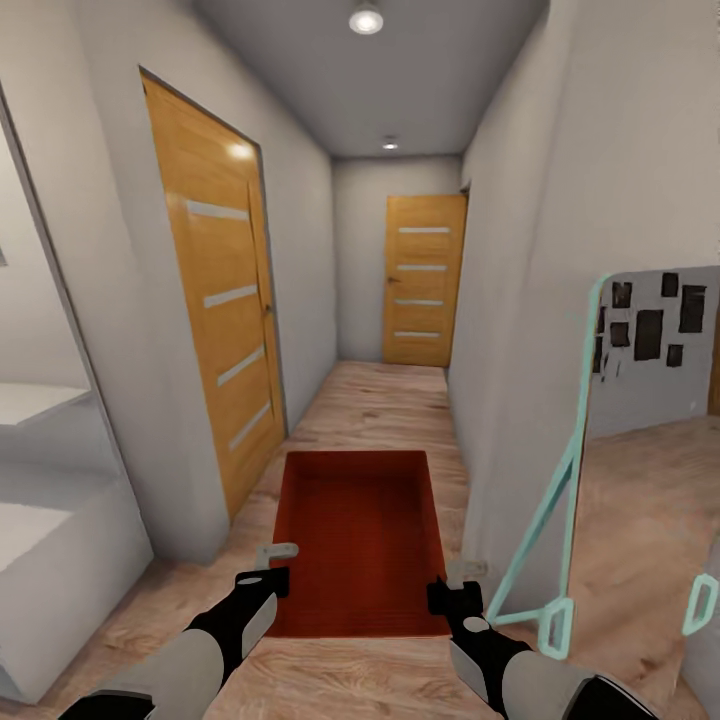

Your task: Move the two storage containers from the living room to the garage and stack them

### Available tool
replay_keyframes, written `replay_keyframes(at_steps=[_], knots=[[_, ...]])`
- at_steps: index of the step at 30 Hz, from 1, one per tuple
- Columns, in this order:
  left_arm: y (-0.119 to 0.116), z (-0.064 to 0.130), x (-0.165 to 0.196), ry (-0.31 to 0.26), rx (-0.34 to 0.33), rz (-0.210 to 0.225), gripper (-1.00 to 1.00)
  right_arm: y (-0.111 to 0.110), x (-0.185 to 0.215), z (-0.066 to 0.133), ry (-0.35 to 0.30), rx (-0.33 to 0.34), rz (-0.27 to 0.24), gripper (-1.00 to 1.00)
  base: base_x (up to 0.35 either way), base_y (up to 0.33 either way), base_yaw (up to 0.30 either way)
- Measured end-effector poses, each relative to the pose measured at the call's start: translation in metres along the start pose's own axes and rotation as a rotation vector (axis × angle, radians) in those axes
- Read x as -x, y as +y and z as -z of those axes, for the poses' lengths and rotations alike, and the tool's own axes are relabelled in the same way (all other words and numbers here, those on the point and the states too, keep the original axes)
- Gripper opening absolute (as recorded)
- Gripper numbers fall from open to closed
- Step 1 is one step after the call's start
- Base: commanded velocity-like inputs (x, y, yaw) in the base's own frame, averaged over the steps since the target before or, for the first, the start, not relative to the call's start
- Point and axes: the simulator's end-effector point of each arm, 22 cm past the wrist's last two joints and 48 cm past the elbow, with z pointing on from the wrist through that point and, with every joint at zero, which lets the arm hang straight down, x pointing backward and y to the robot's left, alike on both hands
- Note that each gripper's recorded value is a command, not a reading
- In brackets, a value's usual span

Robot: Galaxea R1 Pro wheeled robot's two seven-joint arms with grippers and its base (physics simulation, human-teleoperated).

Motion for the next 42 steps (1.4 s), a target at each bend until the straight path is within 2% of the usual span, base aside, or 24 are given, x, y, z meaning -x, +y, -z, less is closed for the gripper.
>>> replay_keyframes(at_steps=[5,28,42], knots=[[0.0001,0.0,0.0001,0.0,0.0,0.0,-1.0,0.0001,0.0001,0.0,0.0,0.0,0.0,-1.0,0.322,0.152,-0.194],[0.0002,0.0,-0.0002,0.0,0.0,0.001,-1.0,0.0002,0.0,0.0,0.001,0.0,0.001,-1.0,0.322,0.152,-0.014],[0.0001,0.0,-0.0002,0.0,0.0,0.0,-1.0,0.0001,-0.0002,0.0,0.001,0.0,0.001,-1.0,0.322,0.152,-0.213]])
